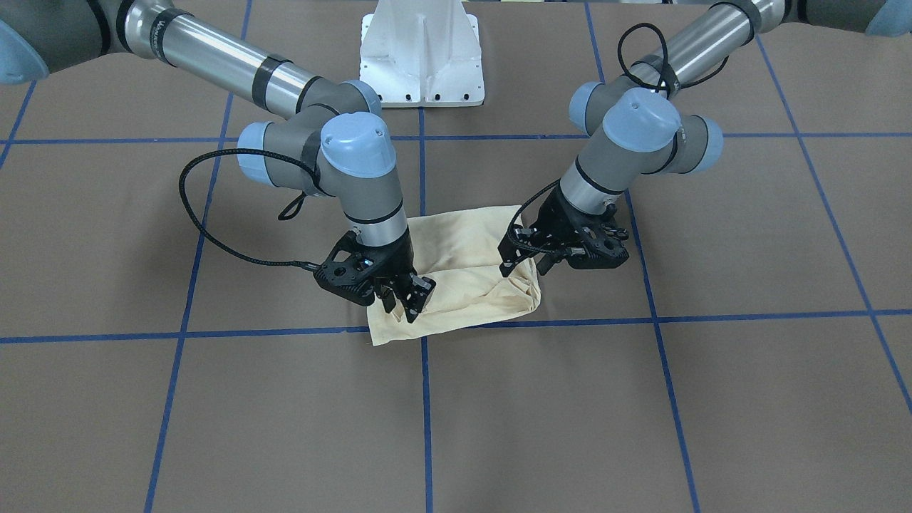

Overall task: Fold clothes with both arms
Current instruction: 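Lay the folded edge down on the far side and open both grippers, then raise the left gripper away while the right gripper presses the bundle's top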

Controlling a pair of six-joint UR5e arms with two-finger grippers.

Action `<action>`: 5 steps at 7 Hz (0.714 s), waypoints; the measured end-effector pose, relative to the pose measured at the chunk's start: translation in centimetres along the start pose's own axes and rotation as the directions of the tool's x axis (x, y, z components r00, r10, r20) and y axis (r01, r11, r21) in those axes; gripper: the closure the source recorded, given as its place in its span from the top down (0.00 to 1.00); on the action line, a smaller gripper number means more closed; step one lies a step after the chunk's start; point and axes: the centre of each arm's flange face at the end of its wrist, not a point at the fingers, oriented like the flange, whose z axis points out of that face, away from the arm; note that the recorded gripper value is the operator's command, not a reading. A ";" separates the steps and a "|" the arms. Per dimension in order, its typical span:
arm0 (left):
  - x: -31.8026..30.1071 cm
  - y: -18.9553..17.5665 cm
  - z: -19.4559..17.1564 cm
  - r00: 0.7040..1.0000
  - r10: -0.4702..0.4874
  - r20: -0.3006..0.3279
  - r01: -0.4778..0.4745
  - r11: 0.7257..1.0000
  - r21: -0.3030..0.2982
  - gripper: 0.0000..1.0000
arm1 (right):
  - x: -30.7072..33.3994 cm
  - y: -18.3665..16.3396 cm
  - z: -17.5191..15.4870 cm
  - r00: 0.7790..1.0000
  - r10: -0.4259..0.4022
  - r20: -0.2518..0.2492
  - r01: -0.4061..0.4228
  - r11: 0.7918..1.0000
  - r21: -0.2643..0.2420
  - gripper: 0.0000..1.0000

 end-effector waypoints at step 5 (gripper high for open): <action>-4.5 -5.0 -3.0 0.999 0.025 0.042 -0.028 0.997 0.066 0.99 | -2.0 -0.3 -2.5 0.995 -0.086 0.041 0.089 0.995 -0.052 0.99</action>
